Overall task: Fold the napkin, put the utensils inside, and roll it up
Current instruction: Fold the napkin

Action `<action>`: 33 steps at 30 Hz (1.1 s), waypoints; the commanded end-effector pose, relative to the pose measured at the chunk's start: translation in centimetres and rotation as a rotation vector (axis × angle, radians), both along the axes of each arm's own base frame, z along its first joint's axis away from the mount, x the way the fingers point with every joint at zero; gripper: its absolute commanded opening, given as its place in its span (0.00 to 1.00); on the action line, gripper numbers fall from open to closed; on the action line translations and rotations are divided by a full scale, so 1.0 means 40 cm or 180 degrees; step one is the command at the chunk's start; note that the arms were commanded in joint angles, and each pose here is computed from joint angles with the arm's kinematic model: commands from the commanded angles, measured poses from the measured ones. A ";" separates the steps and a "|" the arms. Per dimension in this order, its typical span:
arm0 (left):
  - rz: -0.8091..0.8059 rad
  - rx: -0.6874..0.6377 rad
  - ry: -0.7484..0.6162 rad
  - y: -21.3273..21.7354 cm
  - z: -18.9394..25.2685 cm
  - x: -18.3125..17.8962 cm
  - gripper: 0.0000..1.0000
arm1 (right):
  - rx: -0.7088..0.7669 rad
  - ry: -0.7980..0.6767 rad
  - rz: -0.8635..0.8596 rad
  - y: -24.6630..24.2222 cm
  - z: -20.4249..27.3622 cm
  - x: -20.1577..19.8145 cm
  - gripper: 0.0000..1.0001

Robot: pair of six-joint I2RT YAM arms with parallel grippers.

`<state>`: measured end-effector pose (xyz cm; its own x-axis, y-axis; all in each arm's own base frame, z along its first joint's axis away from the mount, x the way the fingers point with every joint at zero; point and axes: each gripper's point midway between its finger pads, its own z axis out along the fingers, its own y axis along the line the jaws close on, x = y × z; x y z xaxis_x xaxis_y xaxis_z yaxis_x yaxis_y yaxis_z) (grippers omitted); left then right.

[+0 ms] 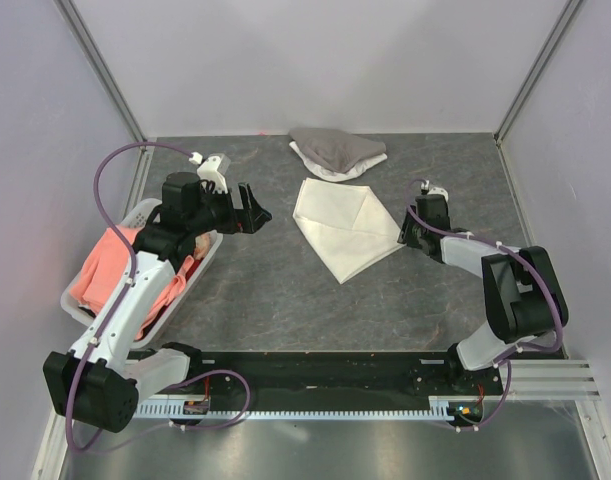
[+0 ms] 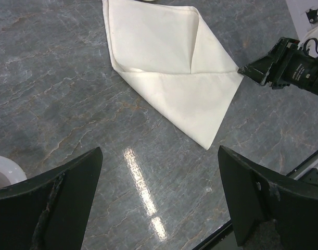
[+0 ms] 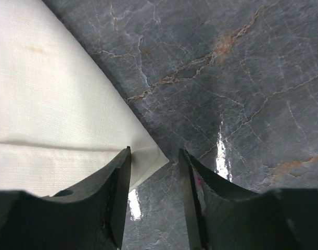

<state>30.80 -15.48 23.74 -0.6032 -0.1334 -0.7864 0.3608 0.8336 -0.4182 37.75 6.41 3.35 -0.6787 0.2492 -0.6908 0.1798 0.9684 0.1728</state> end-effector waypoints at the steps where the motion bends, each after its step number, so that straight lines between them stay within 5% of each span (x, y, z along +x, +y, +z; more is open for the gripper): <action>1: 0.0001 -0.0147 -0.0048 -0.012 0.021 0.011 0.99 | 0.0118 0.0023 0.0103 0.015 -0.010 0.005 0.47; 5: 0.0007 -0.0149 -0.0051 -0.011 0.022 0.010 0.99 | 0.0141 0.0122 0.0135 0.018 -0.030 -0.007 0.36; 12: 0.0033 -0.0289 -0.0036 -0.018 0.033 0.002 0.99 | 0.0139 0.0384 0.0034 0.010 -0.059 -0.039 0.01; 20: 0.0269 -0.0871 0.0342 -0.069 -0.067 -0.035 0.97 | 0.0371 0.0700 -0.0274 0.012 -0.077 -0.133 0.00; 33: 0.0161 -0.0771 0.0953 -0.215 -0.334 -0.128 0.92 | 0.0812 0.1045 -0.0747 0.104 -0.129 -0.385 0.00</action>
<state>24.71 -22.37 10.53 -0.8135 -0.2752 -0.5124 0.1635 0.7372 -0.6556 29.39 10.56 1.87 -0.7056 0.4895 -0.5123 0.3250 0.8660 0.3799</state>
